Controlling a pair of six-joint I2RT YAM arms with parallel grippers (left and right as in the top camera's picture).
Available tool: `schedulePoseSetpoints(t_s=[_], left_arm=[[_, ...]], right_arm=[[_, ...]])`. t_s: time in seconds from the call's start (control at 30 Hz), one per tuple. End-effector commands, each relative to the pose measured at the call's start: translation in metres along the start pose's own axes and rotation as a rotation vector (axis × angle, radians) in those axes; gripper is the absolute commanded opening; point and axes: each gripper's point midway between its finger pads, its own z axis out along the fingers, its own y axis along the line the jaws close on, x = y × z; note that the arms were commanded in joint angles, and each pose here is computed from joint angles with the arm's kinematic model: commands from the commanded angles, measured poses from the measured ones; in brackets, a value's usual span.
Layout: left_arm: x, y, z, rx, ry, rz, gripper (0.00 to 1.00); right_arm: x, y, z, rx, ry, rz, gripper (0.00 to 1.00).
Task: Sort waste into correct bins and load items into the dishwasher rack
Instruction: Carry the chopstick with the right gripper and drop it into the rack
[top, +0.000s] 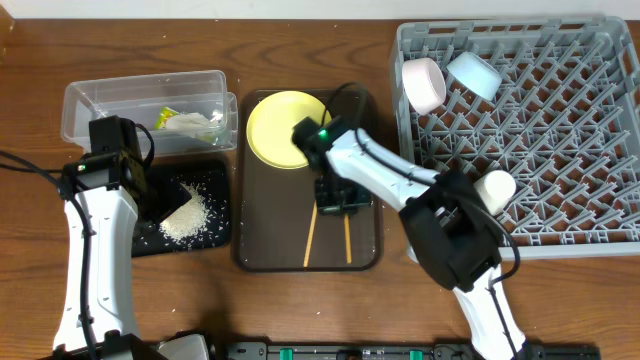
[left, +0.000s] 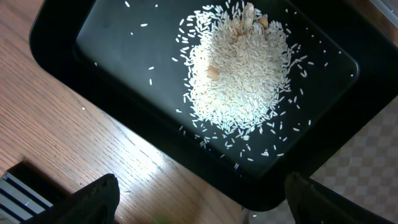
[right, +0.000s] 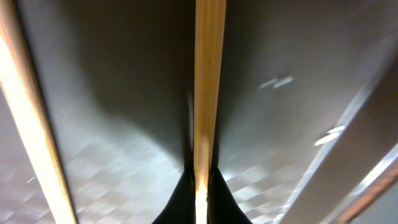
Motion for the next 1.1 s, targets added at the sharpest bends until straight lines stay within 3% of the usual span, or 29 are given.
schedulePoseSetpoints(t_s=[0.0,0.27,0.47,0.73,1.07], left_arm=[[-0.002,0.001,-0.003,0.0,-0.011,-0.008,0.88],[-0.002,0.001,-0.003,0.0,-0.011,-0.008,0.88],[-0.002,0.001,-0.003,0.001,-0.011,-0.008,0.88],[-0.002,0.001,-0.003,0.0,-0.011,-0.008,0.88],[-0.002,0.001,-0.003,0.0,-0.011,-0.008,0.88]], right_arm=[[-0.016,-0.027,-0.017,0.013,-0.057,-0.031,0.01],[-0.031,-0.062,-0.113,-0.096,-0.283,-0.179,0.01],[-0.03,-0.106,-0.153,-0.115,-0.364,-0.154,0.01],[-0.027,-0.147,-0.129,-0.088,-0.277,-0.08,0.01],[-0.024,-0.147,-0.074,-0.083,-0.239,-0.079,0.04]])
